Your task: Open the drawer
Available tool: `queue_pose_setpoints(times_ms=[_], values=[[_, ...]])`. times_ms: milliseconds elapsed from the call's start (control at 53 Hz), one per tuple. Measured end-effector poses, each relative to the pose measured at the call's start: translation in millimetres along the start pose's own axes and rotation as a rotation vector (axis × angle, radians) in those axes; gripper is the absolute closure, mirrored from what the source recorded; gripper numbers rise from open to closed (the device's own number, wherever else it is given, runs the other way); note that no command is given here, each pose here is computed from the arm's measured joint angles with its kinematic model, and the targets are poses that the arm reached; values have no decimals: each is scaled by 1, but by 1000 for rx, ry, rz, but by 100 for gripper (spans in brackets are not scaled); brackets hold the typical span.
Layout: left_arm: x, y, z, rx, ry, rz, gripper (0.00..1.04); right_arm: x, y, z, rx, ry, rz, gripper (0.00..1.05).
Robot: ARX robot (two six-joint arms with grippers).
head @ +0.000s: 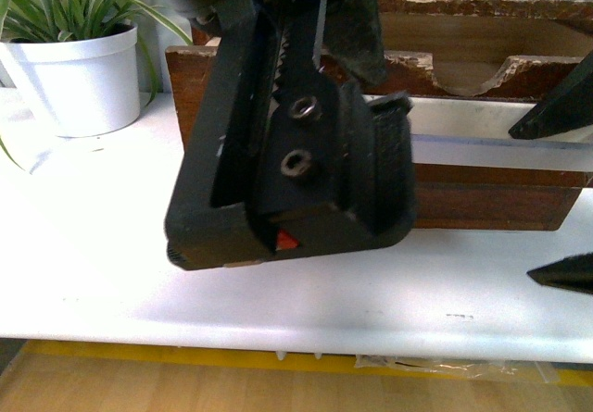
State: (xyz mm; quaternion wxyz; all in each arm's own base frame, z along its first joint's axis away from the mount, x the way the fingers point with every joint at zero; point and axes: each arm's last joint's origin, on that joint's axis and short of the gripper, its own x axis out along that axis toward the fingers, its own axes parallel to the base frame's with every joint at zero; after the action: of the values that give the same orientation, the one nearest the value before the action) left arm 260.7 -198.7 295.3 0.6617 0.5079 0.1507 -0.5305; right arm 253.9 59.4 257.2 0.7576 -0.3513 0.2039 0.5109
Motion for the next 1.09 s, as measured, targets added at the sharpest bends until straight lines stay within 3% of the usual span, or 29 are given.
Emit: queue_pose_setpoints(times_ms=[377, 566, 717, 811, 962, 1094], values=[[-37, -11, 5, -47, -95, 335, 6, -52, 0, 5, 68, -155, -321, 9], [-68, -24, -12, -205, -140, 684, 6, -84, 20, -8, 201, -275, -546, 9], [-89, -45, -39, -434, -124, 951, 6, -100, 50, -25, 330, -342, -687, 9], [-103, -80, -60, -653, -140, 1138, 6, -101, 79, -44, 478, -372, -809, 9], [-93, -144, -85, -960, -101, 1236, 6, -90, 116, -72, 674, -397, -948, 9], [-89, -173, -105, -1172, -102, 1294, 6, -89, 131, -80, 729, -443, -1018, 9]])
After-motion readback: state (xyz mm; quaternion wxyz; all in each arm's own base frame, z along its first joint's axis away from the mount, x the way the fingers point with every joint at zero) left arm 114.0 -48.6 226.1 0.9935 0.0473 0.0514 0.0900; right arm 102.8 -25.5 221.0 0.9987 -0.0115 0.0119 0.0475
